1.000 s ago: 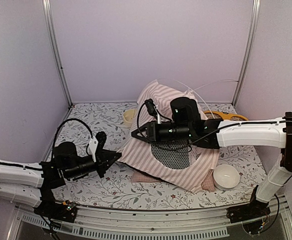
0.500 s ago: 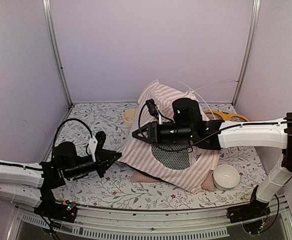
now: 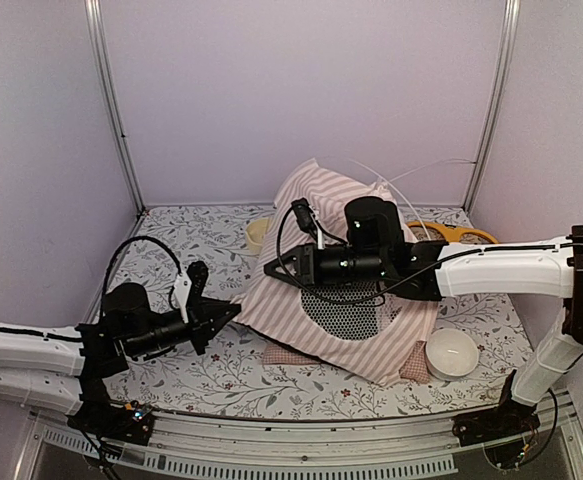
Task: Set up the pet tent
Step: Insert the tent pole into the pole socket of the pet tent.
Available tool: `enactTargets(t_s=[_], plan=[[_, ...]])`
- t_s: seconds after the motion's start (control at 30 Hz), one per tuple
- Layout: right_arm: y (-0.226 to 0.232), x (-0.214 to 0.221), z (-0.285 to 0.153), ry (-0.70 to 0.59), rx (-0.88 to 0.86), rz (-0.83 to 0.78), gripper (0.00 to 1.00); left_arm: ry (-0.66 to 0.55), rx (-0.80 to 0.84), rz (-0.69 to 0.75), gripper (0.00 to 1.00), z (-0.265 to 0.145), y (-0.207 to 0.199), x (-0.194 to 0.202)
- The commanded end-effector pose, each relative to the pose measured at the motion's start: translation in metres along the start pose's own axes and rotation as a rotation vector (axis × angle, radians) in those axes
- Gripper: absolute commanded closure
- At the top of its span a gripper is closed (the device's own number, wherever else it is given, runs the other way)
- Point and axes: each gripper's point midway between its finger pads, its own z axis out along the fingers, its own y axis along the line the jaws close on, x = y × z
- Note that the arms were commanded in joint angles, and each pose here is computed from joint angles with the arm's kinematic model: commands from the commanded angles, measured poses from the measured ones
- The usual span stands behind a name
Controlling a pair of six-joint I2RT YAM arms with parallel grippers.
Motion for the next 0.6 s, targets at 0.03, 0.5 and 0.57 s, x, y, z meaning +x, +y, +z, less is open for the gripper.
enactTargets(t_s=[0.03,0.5,0.57], plan=[[-0.003,-0.033,-0.008,-0.103,0.028,-0.028,1.00,0.029,-0.001,0.026,1.00,-0.002,0.003,0.006],[0.005,-0.039,-0.012,-0.120,0.013,-0.034,1.00,0.047,0.007,0.019,1.00,0.001,0.002,0.011],[0.004,-0.038,-0.011,-0.117,0.015,-0.031,1.00,0.043,0.011,0.021,1.00,0.000,0.001,0.010]])
